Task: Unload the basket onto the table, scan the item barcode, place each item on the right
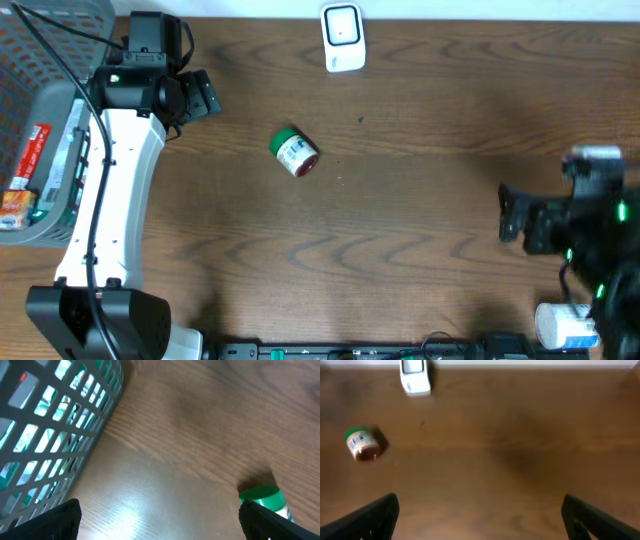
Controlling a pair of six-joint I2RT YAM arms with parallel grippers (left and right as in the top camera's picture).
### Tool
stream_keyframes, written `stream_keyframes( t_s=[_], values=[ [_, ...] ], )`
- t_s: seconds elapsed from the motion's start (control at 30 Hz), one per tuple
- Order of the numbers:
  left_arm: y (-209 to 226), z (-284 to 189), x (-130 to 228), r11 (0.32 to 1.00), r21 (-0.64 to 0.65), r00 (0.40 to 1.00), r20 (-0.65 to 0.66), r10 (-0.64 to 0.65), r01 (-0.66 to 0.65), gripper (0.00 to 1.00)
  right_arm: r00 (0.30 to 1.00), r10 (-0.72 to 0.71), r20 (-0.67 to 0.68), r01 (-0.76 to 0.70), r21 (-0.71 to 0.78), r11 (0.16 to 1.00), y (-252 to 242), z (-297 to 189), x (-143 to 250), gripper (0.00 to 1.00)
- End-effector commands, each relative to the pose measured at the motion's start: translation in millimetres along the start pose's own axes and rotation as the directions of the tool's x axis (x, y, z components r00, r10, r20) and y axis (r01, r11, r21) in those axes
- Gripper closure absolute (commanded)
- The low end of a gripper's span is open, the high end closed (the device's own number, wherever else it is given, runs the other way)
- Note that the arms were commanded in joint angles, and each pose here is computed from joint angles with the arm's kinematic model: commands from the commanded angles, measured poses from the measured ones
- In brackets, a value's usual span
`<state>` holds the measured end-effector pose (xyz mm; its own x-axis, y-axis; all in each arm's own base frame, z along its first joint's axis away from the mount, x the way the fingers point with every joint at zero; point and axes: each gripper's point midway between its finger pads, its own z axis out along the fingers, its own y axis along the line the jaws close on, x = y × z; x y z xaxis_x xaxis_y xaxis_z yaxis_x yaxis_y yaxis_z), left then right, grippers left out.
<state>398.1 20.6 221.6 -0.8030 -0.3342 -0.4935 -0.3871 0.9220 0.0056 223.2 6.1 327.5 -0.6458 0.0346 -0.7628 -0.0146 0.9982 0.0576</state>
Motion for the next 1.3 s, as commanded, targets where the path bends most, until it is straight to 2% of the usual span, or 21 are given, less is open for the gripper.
stream_keyframes(
  t_s=[0.0, 0.13, 0.17, 0.2, 0.23, 0.27, 0.3, 0.33, 0.5, 0.57, 0.67, 0.73, 0.87, 0.9, 0.97, 1.07, 1.2, 1.27],
  values=[
    [2.7, 0.7, 1.3, 1.0, -0.009, 1.0, -0.003, 0.0, 0.0, 0.02, 0.989, 0.02, -0.15, -0.049, -0.192, 0.98, 33.8, 4.4, -13.6, 0.01],
    [2.7, 0.7, 1.3, 1.0, -0.009, 1.0, -0.003, 0.0, 0.0, 0.02, 0.956, 0.063, -0.286, -0.116, -0.17, 0.979, 32.2, 20.8, -1.6, 0.01],
    [2.7, 0.7, 1.3, 1.0, -0.009, 1.0, -0.003, 0.0, 0.0, 0.02, 0.929, 0.17, -0.328, -0.21, -0.093, 0.973, 24.0, 26.3, 3.1, 0.01],
    [2.7, 0.7, 1.3, 1.0, -0.009, 1.0, -0.003, 0.0, 0.0, 0.02, 0.856, 0.374, -0.358, -0.364, 0.098, 0.926, 1.8, 29.0, 15.8, 0.04],
    [2.7, 0.7, 1.3, 1.0, -0.008, 1.0, -0.003, 0.0, 0.0, 0.02, 0.769, 0.558, -0.313, -0.462, 0.331, 0.823, -29.8, 23.1, 32.0, 0.11],
    [2.7, 0.7, 1.3, 1.0, -0.009, 1.0, -0.003, 0.0, 0.0, 0.02, 0.715, 0.658, -0.237, -0.505, 0.476, 0.72, -51.9, 14.2, 42.0, 0.14],
    [2.6, 0.6, 1.3, 1.0, -0.009, 1.0, -0.003, 0.0, 0.0, 0.02, 0.634, 0.77, -0.08, -0.559, 0.641, 0.526, -80.4, -5.5, 56.3, 0.13],
    [2.7, 0.7, 1.3, 1.0, -0.008, 1.0, -0.003, 0.0, 0.0, 0.02, 0.606, 0.796, 0.007, -0.587, 0.679, 0.441, -92.6, -14.7, 59.5, 0.11],
    [2.7, 0.7, 1.3, 1.0, -0.009, 1.0, -0.003, 0.0, 0.0, 0.02, 0.494, 0.841, 0.22, -0.736, 0.622, 0.269, -106.0, -56.2, 68.7, 0.02],
    [2.7, 0.7, 1.3, 1.0, -0.009, 1.0, -0.003, 0.0, 0.0, 0.02, 0.465, 0.825, 0.322, -0.777, 0.595, 0.206, -112.4, -80.7, 74.8, 0.03],
    [2.6, 0.6, 1.3, 1.0, -0.009, 1.0, -0.003, 0.0, 0.0, 0.02, 0.468, 0.809, 0.357, -0.774, 0.607, 0.18, -116.2, -98.7, 90.5, 0.11],
    [2.7, 0.7, 1.3, 1.0, -0.009, 1.0, -0.003, 0.0, 0.0, 0.02, 0.43, 0.824, 0.37, -0.768, 0.629, 0.118, -119.5, -96.9, 105.5, 0.13],
    [2.7, 0.7, 1.3, 1.0, -0.009, 1.0, -0.003, 0.0, 0.0, 0.02, 0.328, 0.863, 0.383, -0.713, 0.7, -0.039, -133.9, -79.0, 142.1, 0.05],
    [2.6, 0.6, 1.3, 1.0, -0.009, 1.0, -0.003, 0.0, 0.0, 0.02, 0.319, 0.873, 0.368, -0.696, 0.717, -0.048, -136.6, -73.7, 148.6, 0.04],
    [2.7, 0.7, 1.3, 1.0, -0.008, 1.0, -0.003, 0.0, 0.0, 0.02, 0.313, 0.906, 0.286, -0.661, 0.75, -0.008, -142.8, -55.1, 160.5, 0.03],
    [2.7, 0.7, 1.3, 1.0, -0.009, 1.0, -0.003, 0.0, 0.0, 0.02, 0.252, 0.955, 0.158, -0.66, 0.75, 0.051, -142.9, -32.0, 172.3, 0.01],
    [2.7, 0.7, 1.3, 1.0, -0.009, 1.0, -0.003, 0.0, 0.0, 0.02, 0.189, 0.973, 0.135, -0.625, 0.78, 0.014, -163.2, -31.0, 194.6, 0.01],
    [2.7, 0.7, 1.3, 1.0, -0.009, 1.0, -0.003, 0.0, 0.0, 0.02, 0.12, 0.983, 0.141, -0.654, 0.756, -0.029, -165.0, -23.2, 205.9, 0.01]
  ],
)
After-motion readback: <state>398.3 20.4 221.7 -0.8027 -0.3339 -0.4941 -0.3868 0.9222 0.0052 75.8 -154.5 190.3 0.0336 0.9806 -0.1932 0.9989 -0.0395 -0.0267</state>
